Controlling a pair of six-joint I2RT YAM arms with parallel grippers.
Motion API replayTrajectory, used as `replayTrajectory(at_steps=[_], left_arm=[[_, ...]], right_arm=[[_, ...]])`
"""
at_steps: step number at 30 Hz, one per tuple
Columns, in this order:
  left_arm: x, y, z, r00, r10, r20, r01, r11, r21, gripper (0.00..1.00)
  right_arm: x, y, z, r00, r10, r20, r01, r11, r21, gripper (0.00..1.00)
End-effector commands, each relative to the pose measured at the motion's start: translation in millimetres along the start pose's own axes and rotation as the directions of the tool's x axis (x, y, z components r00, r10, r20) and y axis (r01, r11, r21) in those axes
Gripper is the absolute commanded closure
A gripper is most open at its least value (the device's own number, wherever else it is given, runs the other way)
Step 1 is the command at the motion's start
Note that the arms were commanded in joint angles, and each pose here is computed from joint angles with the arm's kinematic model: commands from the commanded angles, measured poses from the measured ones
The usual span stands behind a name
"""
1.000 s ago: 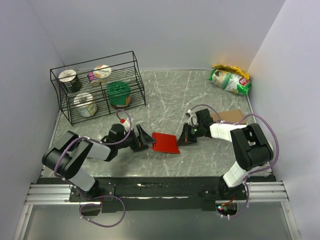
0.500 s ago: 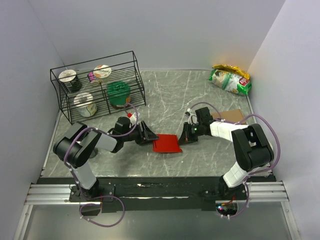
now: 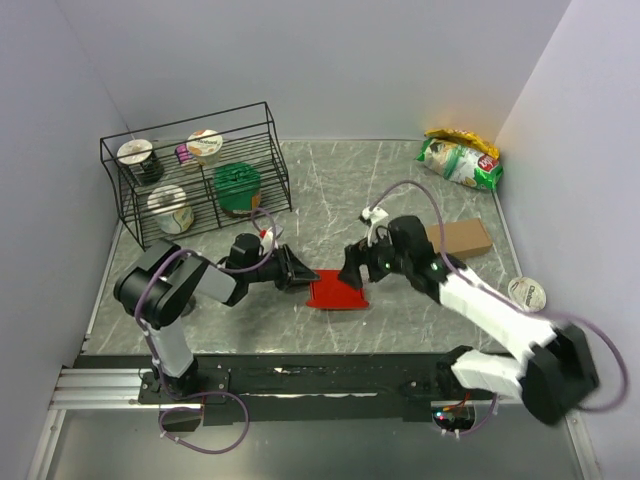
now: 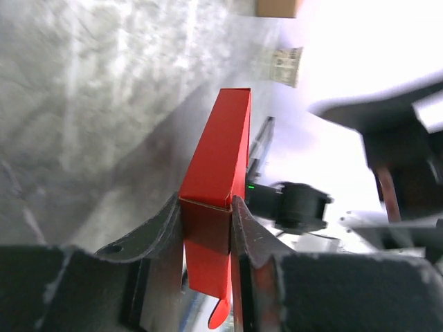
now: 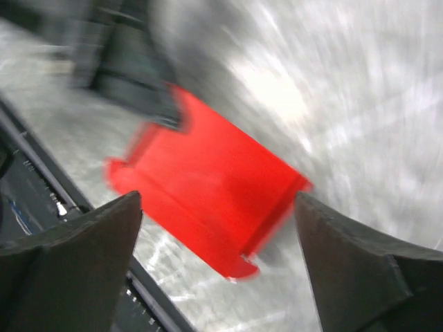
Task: Fold the paper box
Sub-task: Close the paper box at the center of the board.
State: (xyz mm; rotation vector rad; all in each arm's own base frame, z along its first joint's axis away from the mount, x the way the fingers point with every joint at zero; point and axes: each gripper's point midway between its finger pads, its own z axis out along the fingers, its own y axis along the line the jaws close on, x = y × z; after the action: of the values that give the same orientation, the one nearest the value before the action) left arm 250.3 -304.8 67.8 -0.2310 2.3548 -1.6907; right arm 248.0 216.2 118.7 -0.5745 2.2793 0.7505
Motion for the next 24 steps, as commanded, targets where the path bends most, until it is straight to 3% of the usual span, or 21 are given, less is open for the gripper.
replayTrajectory(at_steps=[1, 4, 11, 16, 18, 22, 24], left_arm=[[2, -44, -16, 0.999, -0.049, -0.005, 0.049, 0.992, 0.114, 0.97], [7, -48, -27, 0.993, -0.116, -0.013, 0.116, 0.985, 0.128, 0.97], [19, -55, -53, 0.965, -0.256, -0.062, 0.263, 0.944, 0.198, 0.97], [24, -59, -64, 0.944, -0.324, -0.066, 0.33, 0.919, 0.215, 0.96], [28, -58, -65, 0.943, -0.324, -0.071, 0.332, 0.924, 0.192, 0.96], [33, -55, -70, 0.944, -0.318, -0.083, 0.328, 0.934, 0.145, 0.97], [36, -55, -75, 0.944, -0.317, -0.095, 0.327, 0.936, 0.126, 0.97]], right_arm=[[-40, 48, -36, 0.886, -0.37, 0.278, 0.384, 0.923, 0.006, 0.0], [-34, 73, -50, 0.823, -0.469, 0.321, 0.501, 0.865, -0.019, 0.0], [-13, 110, -57, 0.734, -0.632, 0.248, 0.657, 0.753, -0.025, 0.0], [13, 118, -43, 0.64, -0.763, 0.089, 0.766, 0.643, 0.007, 0.0], [26, 127, -36, 0.577, -0.815, 0.051, 0.816, 0.577, -0.013, 0.0], [34, 125, -23, 0.512, -0.859, -0.015, 0.859, 0.512, 0.013, 0.0], [31, 114, -15, 0.492, -0.868, -0.071, 0.869, 0.485, 0.097, 0.0]])
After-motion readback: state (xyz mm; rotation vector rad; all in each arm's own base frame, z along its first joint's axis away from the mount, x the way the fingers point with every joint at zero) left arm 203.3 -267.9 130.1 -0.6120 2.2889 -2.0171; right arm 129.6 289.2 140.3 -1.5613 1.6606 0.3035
